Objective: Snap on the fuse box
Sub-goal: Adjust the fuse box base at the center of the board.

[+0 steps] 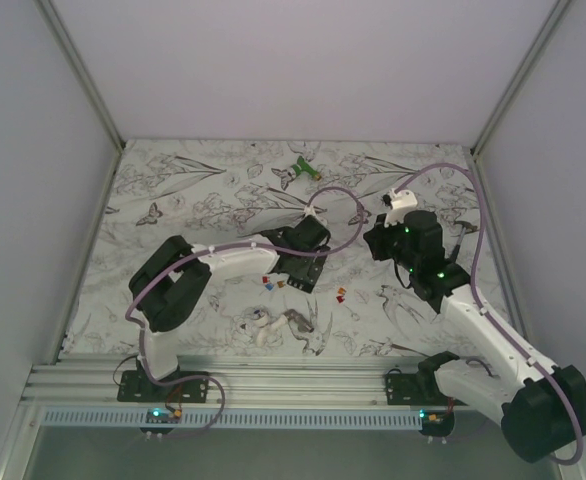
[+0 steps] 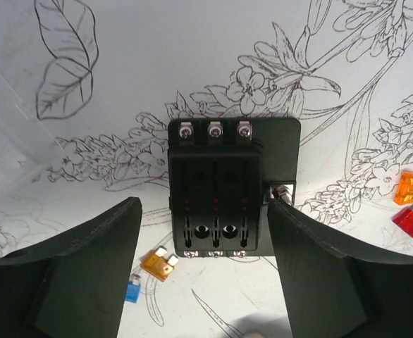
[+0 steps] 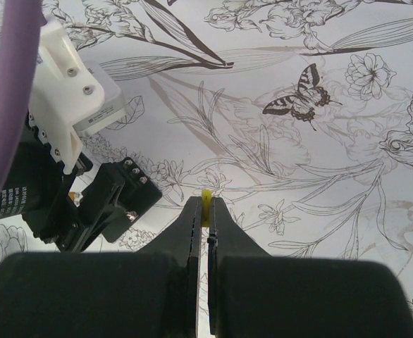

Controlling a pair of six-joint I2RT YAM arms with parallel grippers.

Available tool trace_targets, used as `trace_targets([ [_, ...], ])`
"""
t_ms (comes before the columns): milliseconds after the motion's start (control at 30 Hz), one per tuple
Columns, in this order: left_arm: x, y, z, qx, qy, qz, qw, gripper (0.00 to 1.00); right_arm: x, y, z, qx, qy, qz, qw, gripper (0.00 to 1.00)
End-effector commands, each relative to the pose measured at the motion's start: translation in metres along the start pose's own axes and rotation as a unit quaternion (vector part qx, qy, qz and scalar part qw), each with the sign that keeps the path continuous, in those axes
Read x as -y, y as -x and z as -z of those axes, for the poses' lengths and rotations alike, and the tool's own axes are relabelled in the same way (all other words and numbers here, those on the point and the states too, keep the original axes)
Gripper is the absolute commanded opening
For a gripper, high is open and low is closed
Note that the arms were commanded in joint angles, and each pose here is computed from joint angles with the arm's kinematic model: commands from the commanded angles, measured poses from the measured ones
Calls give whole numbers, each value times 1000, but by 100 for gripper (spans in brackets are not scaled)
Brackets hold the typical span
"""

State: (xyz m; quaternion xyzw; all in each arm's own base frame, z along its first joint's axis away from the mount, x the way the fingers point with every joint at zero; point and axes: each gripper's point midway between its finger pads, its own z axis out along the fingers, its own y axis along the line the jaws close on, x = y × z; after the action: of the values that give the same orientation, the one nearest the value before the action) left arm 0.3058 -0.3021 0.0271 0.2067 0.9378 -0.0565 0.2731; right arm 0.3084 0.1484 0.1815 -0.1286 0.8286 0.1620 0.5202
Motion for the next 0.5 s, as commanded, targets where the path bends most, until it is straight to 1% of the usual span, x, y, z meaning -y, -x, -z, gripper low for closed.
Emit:
trace_targets([
  [0, -3, -19, 3, -45, 3, 59, 997, 72, -4, 9, -2, 12, 10, -7, 1000, 0],
  [67, -5, -21, 1, -54, 11, 82, 995, 66, -4, 9, -2, 12, 11, -8, 1000, 0],
  [200, -2, -19, -2, -64, 8, 124, 990, 58, -6, 7, -2, 12, 15, -10, 1000, 0],
  [267, 0, -16, -2, -63, 10, 146, 987, 49, -6, 6, -2, 12, 16, -11, 1000, 0],
  [300, 1, -14, -1, -61, 12, 160, 985, 47, -6, 6, -2, 12, 16, -10, 1000, 0],
  [467, 8, -7, 2, -63, 19, 230, 971, 47, -6, 4, -3, 9, 17, -11, 1000, 0],
])
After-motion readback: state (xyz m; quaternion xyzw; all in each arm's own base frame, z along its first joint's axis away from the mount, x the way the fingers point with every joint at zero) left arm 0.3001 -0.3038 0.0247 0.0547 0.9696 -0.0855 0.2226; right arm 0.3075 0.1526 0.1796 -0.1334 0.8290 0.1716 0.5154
